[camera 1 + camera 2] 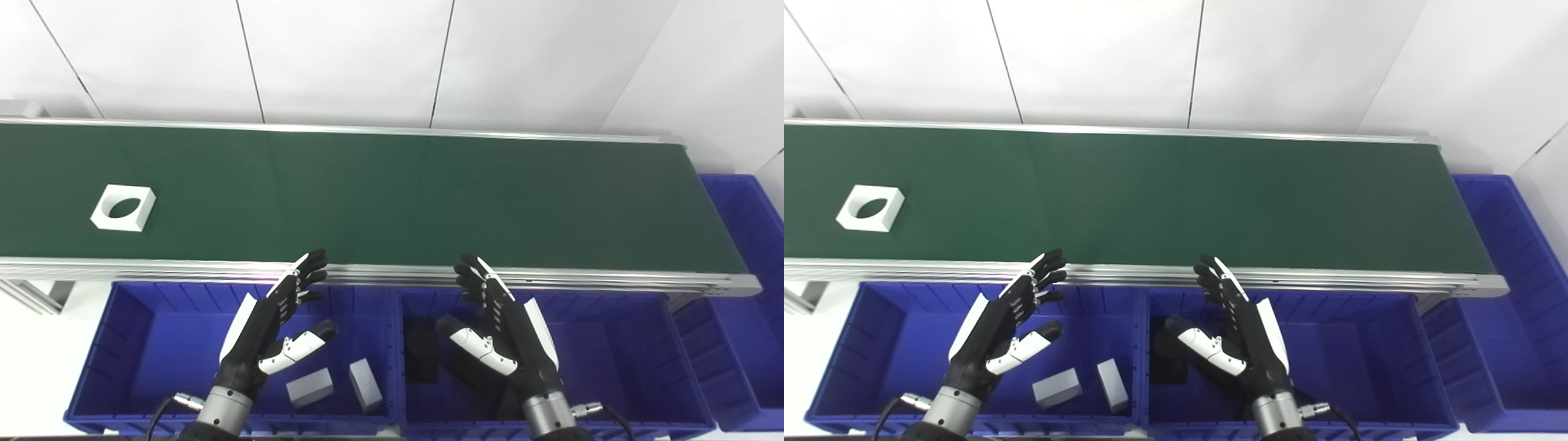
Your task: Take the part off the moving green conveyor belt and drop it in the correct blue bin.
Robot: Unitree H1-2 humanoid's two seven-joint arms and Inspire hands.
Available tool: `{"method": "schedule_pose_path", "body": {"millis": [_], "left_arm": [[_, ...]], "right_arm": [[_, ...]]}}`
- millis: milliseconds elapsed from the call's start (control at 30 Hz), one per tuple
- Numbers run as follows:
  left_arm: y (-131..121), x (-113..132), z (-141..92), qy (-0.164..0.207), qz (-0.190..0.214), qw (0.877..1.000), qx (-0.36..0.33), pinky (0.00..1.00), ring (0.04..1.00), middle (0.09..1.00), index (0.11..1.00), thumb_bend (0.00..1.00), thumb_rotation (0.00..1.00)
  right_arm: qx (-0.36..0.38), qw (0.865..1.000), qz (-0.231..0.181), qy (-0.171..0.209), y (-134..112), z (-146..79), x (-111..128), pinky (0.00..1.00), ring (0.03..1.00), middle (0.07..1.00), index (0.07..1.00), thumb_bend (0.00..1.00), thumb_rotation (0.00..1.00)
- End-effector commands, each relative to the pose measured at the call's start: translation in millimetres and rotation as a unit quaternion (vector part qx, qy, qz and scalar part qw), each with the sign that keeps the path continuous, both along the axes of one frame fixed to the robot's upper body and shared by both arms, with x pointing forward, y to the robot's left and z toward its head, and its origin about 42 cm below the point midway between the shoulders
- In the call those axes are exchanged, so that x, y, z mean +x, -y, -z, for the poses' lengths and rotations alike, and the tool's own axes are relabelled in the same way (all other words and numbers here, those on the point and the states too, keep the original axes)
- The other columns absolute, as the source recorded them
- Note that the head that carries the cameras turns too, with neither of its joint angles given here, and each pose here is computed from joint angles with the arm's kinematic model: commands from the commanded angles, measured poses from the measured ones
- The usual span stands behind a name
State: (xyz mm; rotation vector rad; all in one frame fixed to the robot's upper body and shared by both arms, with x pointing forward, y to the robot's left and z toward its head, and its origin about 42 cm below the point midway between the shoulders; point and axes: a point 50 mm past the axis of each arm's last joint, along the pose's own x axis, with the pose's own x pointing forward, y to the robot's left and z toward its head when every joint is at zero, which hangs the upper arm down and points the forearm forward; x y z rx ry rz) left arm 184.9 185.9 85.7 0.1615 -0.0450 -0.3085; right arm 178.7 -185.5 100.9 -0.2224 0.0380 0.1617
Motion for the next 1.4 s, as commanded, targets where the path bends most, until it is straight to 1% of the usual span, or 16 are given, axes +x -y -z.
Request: {"method": "schedule_pose_path", "body": {"millis": [0, 133, 267, 400, 567, 733, 867, 933, 1033, 1133, 1167, 1267, 1367], "left_arm": [[6, 1, -5, 0.031, 0.0, 0.999, -0.008, 0.79, 0.879, 0.908, 0.901, 0.74, 0.64], [15, -5, 3, 0.025, -0.005, 1.0, -0.013, 0.8, 0.884, 0.908, 0.891, 0.76, 0.61], [21, -8, 9, 0.022, -0.005, 1.0, -0.017, 0.8, 0.889, 0.915, 0.884, 0.78, 0.58], [24, -8, 14, 0.02, 0.0, 1.0, -0.024, 0.81, 0.894, 0.919, 0.879, 0.79, 0.54], [26, -6, 17, 0.015, -0.006, 0.999, -0.029, 0.81, 0.894, 0.915, 0.869, 0.82, 0.53], [25, -1, 15, 0.026, -0.006, 0.999, -0.032, 0.8, 0.894, 0.92, 0.871, 0.82, 0.54], [20, 3, 10, 0.045, -0.006, 0.999, -0.026, 0.78, 0.878, 0.906, 0.873, 0.84, 0.59], [16, 7, 4, 0.058, -0.003, 0.998, -0.025, 0.78, 0.876, 0.906, 0.878, 0.84, 0.59], [5, 17, -14, 0.085, 0.005, 0.996, -0.015, 0.77, 0.872, 0.904, 0.884, 0.83, 0.6], [-1, 24, -26, 0.099, 0.008, 0.995, -0.011, 0.77, 0.871, 0.908, 0.883, 0.84, 0.62], [-5, 28, -34, 0.11, 0.01, 0.994, -0.005, 0.79, 0.88, 0.91, 0.883, 0.86, 0.63], [-19, 41, -63, 0.148, 0.013, 0.988, 0.027, 0.82, 0.907, 0.935, 0.916, 0.83, 0.67], [-33, 54, -85, 0.171, 0.012, 0.984, 0.056, 0.85, 0.931, 0.953, 0.934, 0.8, 0.65]], "right_arm": [[-0.002, 1.0, -0.001, 0.025, 2, -10, 0, 0.82, 0.866, 0.88, 0.921, 0.68, 0.6], [0.004, 1.0, -0.001, 0.022, 10, -6, -5, 0.82, 0.868, 0.882, 0.927, 0.68, 0.6], [0.007, 1.0, -0.005, 0.024, 17, -3, -8, 0.85, 0.866, 0.883, 0.933, 0.65, 0.56], [0.004, 1.0, -0.007, 0.027, 19, -2, -10, 0.85, 0.866, 0.881, 0.933, 0.6, 0.53], [0.004, 1.0, -0.006, 0.025, 20, 0, -8, 0.85, 0.866, 0.877, 0.931, 0.6, 0.51], [0.004, 1.0, -0.007, 0.027, 20, 4, -5, 0.83, 0.863, 0.879, 0.931, 0.59, 0.5], [0.002, 1.0, -0.011, 0.027, 19, 7, -3, 0.85, 0.87, 0.881, 0.933, 0.57, 0.46], [0.003, 1.0, -0.012, 0.028, 18, 9, -2, 0.85, 0.875, 0.882, 0.935, 0.57, 0.45], [0.0, 1.0, -0.012, 0.027, 17, 12, 0, 0.86, 0.873, 0.88, 0.936, 0.58, 0.46], [-0.003, 1.0, -0.011, 0.027, 15, 13, 2, 0.86, 0.873, 0.877, 0.932, 0.58, 0.46], [-0.004, 1.0, -0.011, 0.026, 15, 13, 2, 0.86, 0.874, 0.877, 0.931, 0.58, 0.46], [0.002, 1.0, -0.012, 0.025, 13, 15, 5, 0.86, 0.876, 0.878, 0.933, 0.59, 0.47], [0.005, 1.0, -0.011, 0.027, 11, 16, 7, 0.85, 0.871, 0.876, 0.93, 0.59, 0.45]]}}
